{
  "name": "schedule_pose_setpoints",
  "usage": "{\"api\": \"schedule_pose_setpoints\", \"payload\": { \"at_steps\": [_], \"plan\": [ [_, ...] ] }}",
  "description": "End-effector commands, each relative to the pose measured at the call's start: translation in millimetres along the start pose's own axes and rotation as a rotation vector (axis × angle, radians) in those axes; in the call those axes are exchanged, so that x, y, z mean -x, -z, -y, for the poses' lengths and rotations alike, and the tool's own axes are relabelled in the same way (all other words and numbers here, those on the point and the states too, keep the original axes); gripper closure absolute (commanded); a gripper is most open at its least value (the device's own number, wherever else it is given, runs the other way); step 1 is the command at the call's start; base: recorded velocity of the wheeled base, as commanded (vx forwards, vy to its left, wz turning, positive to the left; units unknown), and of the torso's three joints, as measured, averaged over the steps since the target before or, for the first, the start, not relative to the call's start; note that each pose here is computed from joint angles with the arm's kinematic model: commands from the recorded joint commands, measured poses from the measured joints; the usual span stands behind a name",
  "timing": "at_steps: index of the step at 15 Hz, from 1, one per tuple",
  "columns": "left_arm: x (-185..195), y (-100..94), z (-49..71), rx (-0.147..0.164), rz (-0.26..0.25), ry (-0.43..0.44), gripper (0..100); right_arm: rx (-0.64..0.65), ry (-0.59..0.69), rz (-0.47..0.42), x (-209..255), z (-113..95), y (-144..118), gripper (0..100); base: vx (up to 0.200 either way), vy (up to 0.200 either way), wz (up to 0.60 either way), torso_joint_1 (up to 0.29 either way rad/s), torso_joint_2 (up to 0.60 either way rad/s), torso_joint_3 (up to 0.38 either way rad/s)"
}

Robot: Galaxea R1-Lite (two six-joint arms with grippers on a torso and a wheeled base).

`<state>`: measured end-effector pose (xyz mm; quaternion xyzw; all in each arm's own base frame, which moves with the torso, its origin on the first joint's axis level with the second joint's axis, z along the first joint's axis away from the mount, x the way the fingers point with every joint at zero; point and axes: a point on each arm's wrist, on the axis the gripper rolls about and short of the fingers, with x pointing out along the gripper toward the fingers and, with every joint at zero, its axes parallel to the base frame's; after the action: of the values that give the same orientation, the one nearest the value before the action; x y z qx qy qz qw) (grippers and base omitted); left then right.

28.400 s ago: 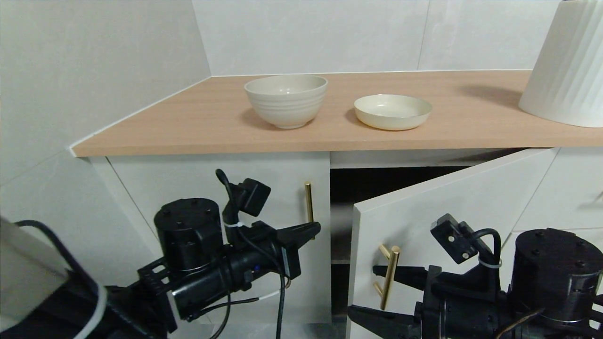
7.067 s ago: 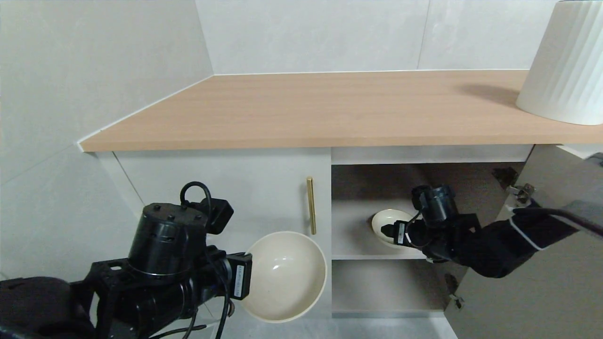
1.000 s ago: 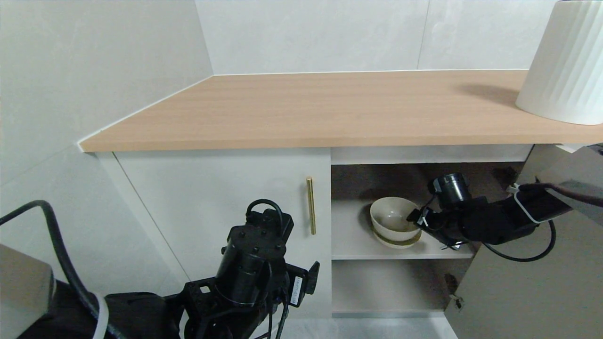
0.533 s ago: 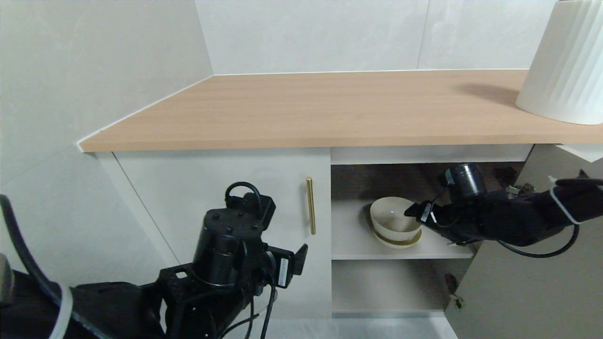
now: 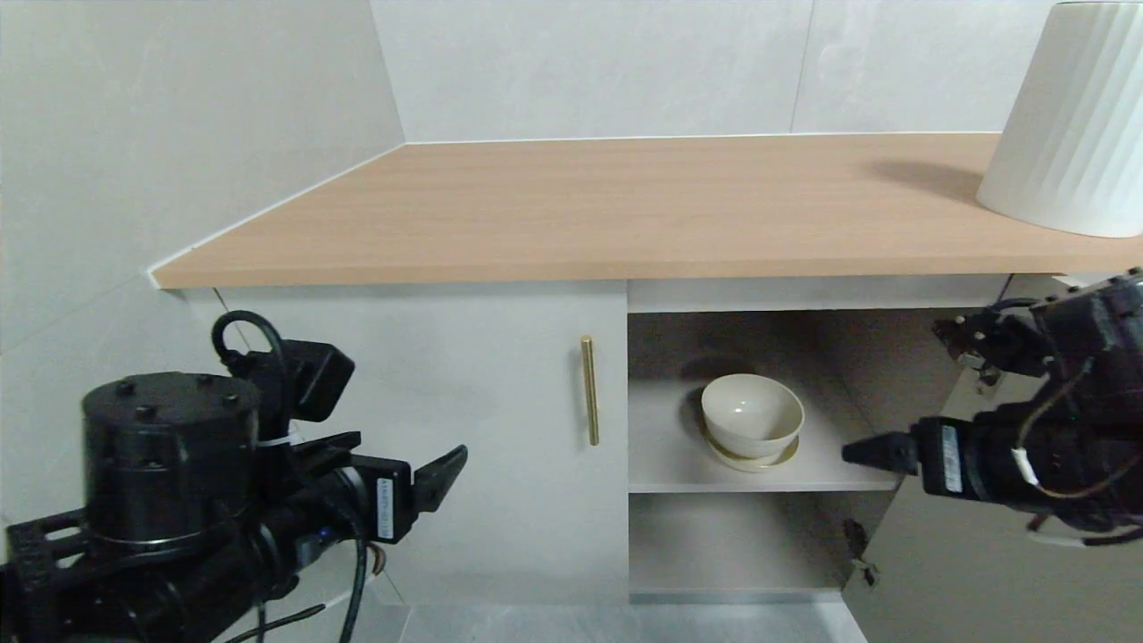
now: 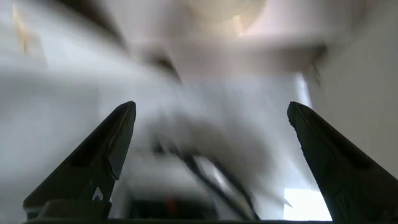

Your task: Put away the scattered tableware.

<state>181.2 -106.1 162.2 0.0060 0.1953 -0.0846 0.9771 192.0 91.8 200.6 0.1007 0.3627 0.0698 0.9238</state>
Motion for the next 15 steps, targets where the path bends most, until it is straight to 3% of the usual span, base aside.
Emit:
{"api": "schedule_pose_setpoints", "payload": {
  "at_steps": [1,2,3,9,15],
  "plan": [
    [31,0.9,-17.5,0.022,0.060,0.000,0,0.054,-0.062,0.049,56,10,13,0,0.000,0.000,0.00,0.000,0.00,0.000],
    [33,1.1,-17.8,0.016,0.064,0.004,0,0.054,-0.065,0.047,56,10,13,0,0.000,0.000,0.00,0.000,0.00,0.000],
    [40,4.2,-20.2,-0.010,0.074,0.007,0,0.068,-0.084,0.056,60,7,14,0,0.000,0.000,0.00,0.000,0.00,0.000],
    [39,5.9,-17.1,-0.020,0.064,0.020,0,0.078,-0.082,0.028,57,8,20,0,0.000,0.000,0.00,0.000,0.00,0.000],
    [38,7.0,-17.0,-0.024,0.057,0.017,0,0.084,-0.070,0.005,54,10,26,0,-0.200,0.000,0.00,0.006,0.00,0.000]
  ]
}}
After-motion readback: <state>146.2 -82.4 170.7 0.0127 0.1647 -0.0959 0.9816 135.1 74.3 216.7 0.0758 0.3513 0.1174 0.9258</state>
